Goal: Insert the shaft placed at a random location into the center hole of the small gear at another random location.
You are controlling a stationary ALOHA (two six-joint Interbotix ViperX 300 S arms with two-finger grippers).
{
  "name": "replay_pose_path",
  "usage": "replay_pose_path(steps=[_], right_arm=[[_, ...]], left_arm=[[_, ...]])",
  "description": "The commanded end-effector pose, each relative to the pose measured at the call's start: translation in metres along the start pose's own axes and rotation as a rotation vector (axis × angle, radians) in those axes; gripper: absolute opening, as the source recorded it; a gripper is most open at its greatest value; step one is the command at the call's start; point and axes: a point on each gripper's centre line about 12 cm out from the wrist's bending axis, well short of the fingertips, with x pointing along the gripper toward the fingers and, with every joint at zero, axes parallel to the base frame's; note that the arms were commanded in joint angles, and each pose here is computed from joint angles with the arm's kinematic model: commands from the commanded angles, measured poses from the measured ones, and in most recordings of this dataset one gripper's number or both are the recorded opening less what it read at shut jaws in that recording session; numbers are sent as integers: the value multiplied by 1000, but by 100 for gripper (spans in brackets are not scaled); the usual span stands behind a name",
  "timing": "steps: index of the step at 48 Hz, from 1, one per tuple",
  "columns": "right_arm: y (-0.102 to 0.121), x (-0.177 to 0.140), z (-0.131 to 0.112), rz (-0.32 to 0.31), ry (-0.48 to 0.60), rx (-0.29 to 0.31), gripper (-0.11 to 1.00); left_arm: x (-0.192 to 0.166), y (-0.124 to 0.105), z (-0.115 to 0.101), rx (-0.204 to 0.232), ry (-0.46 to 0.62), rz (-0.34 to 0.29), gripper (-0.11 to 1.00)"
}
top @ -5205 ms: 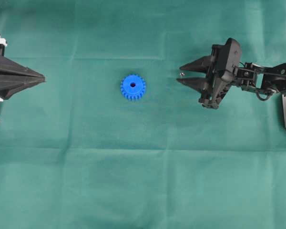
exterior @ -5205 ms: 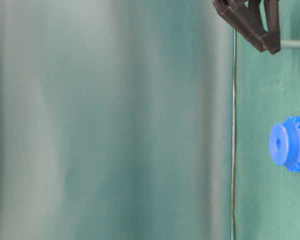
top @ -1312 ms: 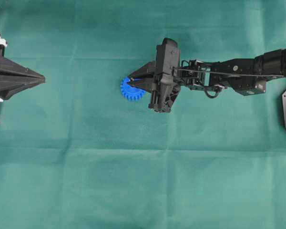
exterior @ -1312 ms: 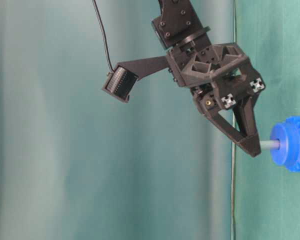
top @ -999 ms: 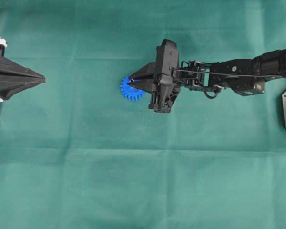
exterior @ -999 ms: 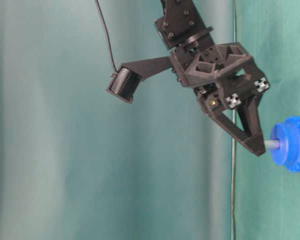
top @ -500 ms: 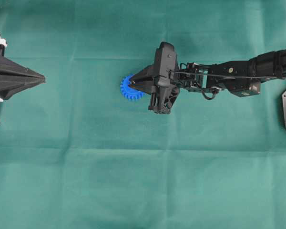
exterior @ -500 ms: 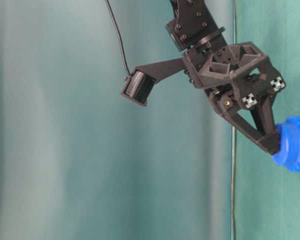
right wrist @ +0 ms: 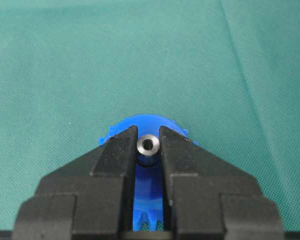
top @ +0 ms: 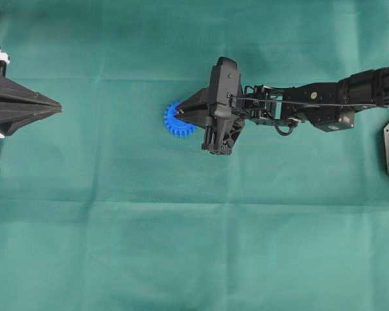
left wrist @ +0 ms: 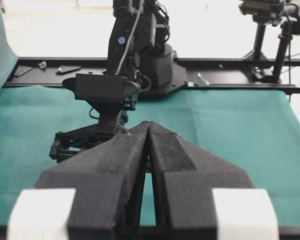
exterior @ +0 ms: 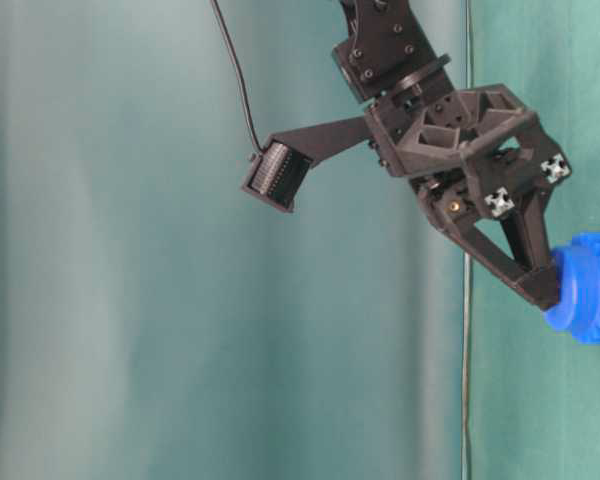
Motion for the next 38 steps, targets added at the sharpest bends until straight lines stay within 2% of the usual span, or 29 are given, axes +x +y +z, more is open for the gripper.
replay_pose_path(steps=[1,6,8,17,19,21,28,38], right_arm=[[-1,0,13,-4,-37,-3,13],[-1,0,14,-3,-40,0,15],[-1,0,13,-3,-38,3,19],[-1,-4,19,-4,-47,5,71],[-1,-5,22,-3,-51,6,80],[-1,-7,24,-3,-52,6,82],[-2,-14,33,-3,-74,6,77],[-1,-26,49,0,-100,7,77]], left_arm=[[2,0,6,2,-15,1,0],[2,0,7,2,-18,1,0],[2,0,6,0,-15,1,0],[2,0,7,2,-17,1,0],[2,0,7,2,-17,1,0],[2,0,7,0,-17,1,0],[2,0,7,2,-18,1,0],[2,0,7,2,-20,1,0]])
